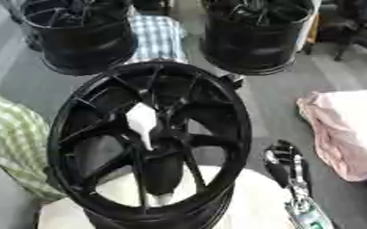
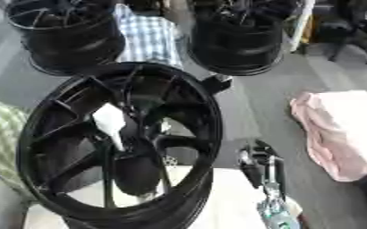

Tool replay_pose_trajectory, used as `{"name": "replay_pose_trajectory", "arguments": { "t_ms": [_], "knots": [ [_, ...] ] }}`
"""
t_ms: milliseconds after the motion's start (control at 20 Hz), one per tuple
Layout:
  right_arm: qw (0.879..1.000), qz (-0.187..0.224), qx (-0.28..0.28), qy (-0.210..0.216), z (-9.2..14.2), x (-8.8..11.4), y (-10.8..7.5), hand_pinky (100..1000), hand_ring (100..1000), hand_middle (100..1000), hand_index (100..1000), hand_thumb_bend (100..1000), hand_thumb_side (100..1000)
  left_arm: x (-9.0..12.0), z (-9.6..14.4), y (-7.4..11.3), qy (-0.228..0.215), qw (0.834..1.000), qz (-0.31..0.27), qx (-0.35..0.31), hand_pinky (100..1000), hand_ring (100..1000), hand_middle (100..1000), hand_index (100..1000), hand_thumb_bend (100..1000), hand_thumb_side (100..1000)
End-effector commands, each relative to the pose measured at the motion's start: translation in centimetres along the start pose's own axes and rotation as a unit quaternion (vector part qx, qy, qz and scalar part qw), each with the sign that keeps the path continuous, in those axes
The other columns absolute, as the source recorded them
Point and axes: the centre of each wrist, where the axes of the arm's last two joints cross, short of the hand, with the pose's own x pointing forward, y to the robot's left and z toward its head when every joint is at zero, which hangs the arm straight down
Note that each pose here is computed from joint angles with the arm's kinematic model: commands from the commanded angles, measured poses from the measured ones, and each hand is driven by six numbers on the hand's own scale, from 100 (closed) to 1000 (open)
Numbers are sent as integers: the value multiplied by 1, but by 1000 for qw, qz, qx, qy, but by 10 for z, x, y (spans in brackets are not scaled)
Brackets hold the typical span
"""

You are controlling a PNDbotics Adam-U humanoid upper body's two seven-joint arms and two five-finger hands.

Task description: Pull the pin out of the wheel hub.

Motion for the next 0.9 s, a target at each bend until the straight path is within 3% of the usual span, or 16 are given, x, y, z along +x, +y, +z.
{"name": "replay_pose_trajectory", "arguments": {
  "t_ms": [50, 100, 150, 250, 450, 650, 900],
  "knots": [
    [1000, 11, -2, -15, -6, 4, -9, 749, 711, 703, 828, 100, 441, 60, -48, 26, -112, 978, -97, -149, 795, 819, 779, 838, 513, 605],
    [1000, 12, -1, -15, -6, 4, -8, 749, 711, 703, 828, 100, 442, 70, -58, 24, -135, 965, -116, -194, 824, 835, 794, 858, 536, 618],
    [1000, 13, 1, -15, -5, 3, -8, 749, 711, 703, 828, 100, 442, 84, -71, 17, -164, 941, -145, -259, 829, 836, 796, 862, 545, 614],
    [1000, 15, 4, -15, -5, 2, -8, 749, 711, 703, 828, 100, 442, 103, -91, -6, -210, 885, -187, -371, 842, 841, 801, 868, 556, 589],
    [1000, 17, 9, -15, -3, 0, -9, 749, 711, 703, 828, 100, 444, 126, -117, -63, -279, 779, -217, -519, 845, 841, 802, 873, 565, 535],
    [1000, 18, 14, -18, -3, 0, -8, 749, 711, 703, 828, 100, 447, 134, -130, -122, -319, 708, -240, -582, 850, 849, 825, 881, 558, 487],
    [999, 17, 21, -23, -3, 2, -4, 750, 712, 704, 828, 100, 448, 122, -139, -180, -349, 643, -266, -628, 869, 881, 881, 902, 581, 424]
  ]
}}
